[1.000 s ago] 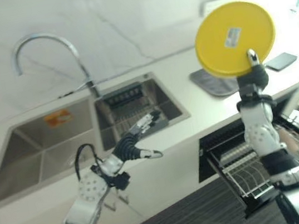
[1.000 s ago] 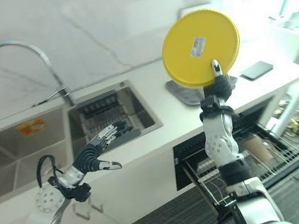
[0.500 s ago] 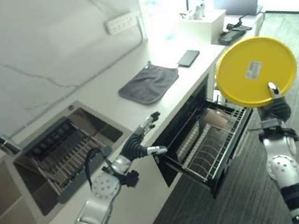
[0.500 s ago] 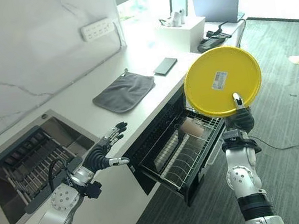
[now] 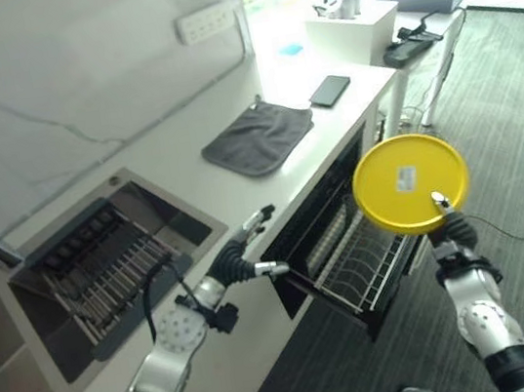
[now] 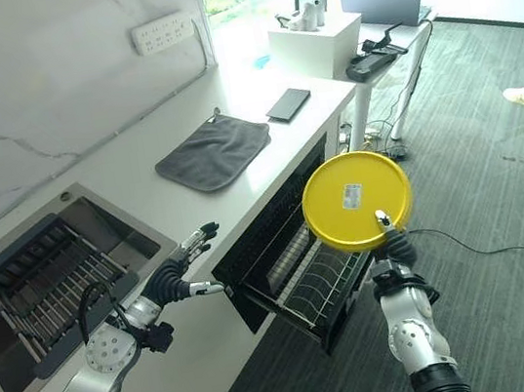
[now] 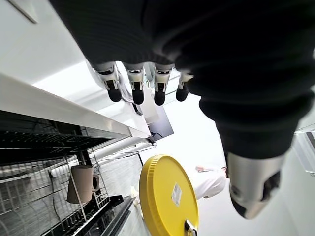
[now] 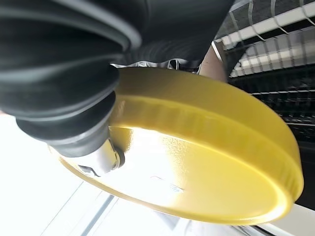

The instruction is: Place the dishes in the dishwasher.

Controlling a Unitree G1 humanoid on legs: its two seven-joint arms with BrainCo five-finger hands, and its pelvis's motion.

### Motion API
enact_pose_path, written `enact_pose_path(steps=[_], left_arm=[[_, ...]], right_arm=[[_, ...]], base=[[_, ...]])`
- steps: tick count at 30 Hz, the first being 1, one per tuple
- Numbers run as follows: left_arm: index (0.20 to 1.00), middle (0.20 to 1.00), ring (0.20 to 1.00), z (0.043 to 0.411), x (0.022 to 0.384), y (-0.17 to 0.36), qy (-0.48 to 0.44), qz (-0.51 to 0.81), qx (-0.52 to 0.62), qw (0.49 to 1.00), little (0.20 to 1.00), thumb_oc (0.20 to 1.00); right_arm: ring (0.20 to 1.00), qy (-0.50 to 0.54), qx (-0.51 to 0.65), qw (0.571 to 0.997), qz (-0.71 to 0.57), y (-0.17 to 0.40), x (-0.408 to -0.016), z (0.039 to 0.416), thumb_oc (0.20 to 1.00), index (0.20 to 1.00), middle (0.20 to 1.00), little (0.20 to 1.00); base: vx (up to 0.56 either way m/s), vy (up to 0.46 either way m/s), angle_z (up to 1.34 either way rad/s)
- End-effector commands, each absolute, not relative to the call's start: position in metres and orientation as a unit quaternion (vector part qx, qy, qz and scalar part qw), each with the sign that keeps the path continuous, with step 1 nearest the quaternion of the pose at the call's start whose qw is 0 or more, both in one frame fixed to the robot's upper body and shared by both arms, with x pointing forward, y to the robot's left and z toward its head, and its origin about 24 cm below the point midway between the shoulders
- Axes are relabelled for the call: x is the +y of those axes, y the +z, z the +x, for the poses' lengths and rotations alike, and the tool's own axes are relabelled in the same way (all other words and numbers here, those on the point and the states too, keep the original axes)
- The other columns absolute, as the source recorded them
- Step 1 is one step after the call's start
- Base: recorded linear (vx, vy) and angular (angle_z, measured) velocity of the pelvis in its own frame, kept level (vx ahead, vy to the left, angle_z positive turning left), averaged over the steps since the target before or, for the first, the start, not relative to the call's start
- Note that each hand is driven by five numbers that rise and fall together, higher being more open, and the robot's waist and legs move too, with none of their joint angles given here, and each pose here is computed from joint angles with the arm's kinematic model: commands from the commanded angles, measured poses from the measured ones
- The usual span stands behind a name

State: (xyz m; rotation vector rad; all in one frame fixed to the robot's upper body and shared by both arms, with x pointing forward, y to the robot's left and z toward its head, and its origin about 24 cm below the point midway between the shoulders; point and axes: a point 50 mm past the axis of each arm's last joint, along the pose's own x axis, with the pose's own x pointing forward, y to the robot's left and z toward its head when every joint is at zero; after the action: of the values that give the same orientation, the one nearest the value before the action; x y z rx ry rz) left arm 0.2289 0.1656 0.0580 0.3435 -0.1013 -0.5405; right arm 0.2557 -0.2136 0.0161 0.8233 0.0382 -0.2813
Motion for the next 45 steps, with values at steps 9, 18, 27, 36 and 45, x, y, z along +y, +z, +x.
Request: enact_pose_path(steps=[9,18,27,36,45], left_arm=[[1.000,1.000,1.000,0.218,0.170,0.096,-0.295,0.197,-0.125,0.927,1.000,1.000],[1.000,1.000,1.000,0.207,0.179,0.095,-0.309,0.200,-0.109,0.923,1.000,1.000],[1.000,1.000,1.000,0.207,0.183,0.095,-0.303,0.208,-0.103,0.924,1.000,1.000],[1.000,1.000,1.000,0.207,0.186,0.096,-0.313,0.217,-0.102,0.919,1.000,1.000],[1.000,1.000,1.000,0.217,0.177,0.119,-0.334,0.196,-0.164,0.908,1.000,1.000]], right_arm=[[0.200,-0.128,-0.119,0.960,0.219,0.079,-0.230,0.286,0.200,0.200,0.200,0.200],[0.200,-0.178,-0.019,0.966,0.188,0.059,-0.255,0.288,0.200,0.200,0.200,0.200],[0.200,-0.281,0.027,0.923,0.260,0.031,-0.261,0.284,0.200,0.200,0.200,0.200],[0.200,-0.323,0.062,0.908,0.262,0.012,-0.270,0.280,0.200,0.200,0.200,0.200],[0.200,-0.333,0.053,0.918,0.207,0.054,-0.283,0.326,0.200,0.200,0.200,0.200]], base=[[0.02,0.038,0.23],[0.04,0.029,0.03],[0.05,-0.022,-0.07],[0.01,0.009,0.03],[-0.09,0.026,0.23]])
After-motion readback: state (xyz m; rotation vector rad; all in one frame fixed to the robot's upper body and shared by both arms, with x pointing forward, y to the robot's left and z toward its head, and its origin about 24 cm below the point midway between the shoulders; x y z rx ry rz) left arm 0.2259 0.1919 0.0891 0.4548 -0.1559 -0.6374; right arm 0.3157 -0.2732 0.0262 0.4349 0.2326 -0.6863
